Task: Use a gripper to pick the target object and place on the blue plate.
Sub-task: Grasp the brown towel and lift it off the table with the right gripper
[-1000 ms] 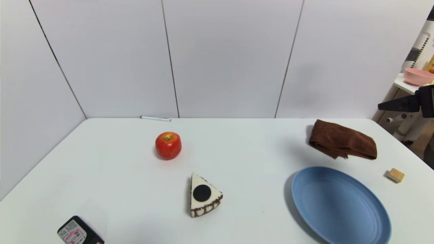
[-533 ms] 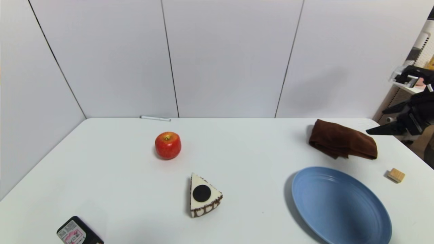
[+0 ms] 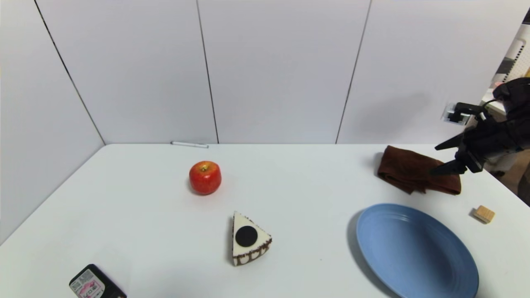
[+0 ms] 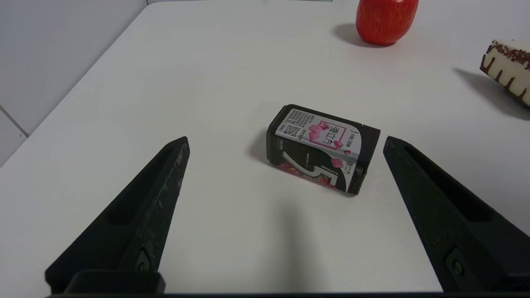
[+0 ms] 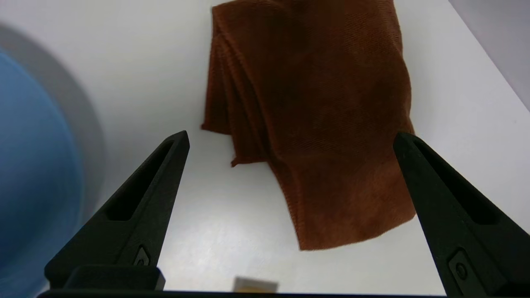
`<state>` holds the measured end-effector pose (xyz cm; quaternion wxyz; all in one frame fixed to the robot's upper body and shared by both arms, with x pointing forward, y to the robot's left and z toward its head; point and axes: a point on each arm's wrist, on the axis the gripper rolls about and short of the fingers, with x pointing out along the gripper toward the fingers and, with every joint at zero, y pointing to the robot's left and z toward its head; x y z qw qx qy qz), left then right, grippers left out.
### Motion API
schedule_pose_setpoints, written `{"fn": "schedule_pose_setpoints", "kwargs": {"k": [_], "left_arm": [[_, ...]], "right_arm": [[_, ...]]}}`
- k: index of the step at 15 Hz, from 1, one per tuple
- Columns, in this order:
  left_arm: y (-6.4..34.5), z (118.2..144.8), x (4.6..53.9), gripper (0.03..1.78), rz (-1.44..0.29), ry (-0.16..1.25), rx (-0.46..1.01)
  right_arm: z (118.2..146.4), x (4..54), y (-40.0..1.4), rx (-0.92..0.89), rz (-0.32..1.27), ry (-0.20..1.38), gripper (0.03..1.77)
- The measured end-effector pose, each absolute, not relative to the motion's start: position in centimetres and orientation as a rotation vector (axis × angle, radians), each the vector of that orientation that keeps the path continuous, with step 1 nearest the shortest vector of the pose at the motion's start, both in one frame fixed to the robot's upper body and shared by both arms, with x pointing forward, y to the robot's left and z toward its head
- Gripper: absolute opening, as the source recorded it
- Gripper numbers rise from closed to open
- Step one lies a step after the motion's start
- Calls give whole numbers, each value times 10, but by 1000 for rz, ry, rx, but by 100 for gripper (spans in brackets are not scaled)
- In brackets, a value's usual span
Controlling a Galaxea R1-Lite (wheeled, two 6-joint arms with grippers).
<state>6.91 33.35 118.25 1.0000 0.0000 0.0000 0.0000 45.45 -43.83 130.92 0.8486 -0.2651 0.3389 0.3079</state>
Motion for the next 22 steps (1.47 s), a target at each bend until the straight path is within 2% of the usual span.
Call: {"fn": "schedule_pose_setpoints", "kwargs": {"k": [7, 14, 17, 21, 22], "left_arm": [[334, 1182, 69, 169, 0, 0, 0], [334, 1182, 69, 169, 0, 0, 0], [334, 1182, 69, 169, 0, 0, 0], [334, 1182, 69, 169, 0, 0, 0], [334, 1182, 69, 169, 0, 0, 0]], "right_arm": [[1276, 510, -448, -614, 625, 652, 170], [1245, 526, -448, -596, 642, 702, 170], [1241, 526, -450, -586, 641, 711, 120], [1242, 526, -453, -566, 627, 719, 79], [1244, 525, -454, -553, 618, 721, 55]]}}
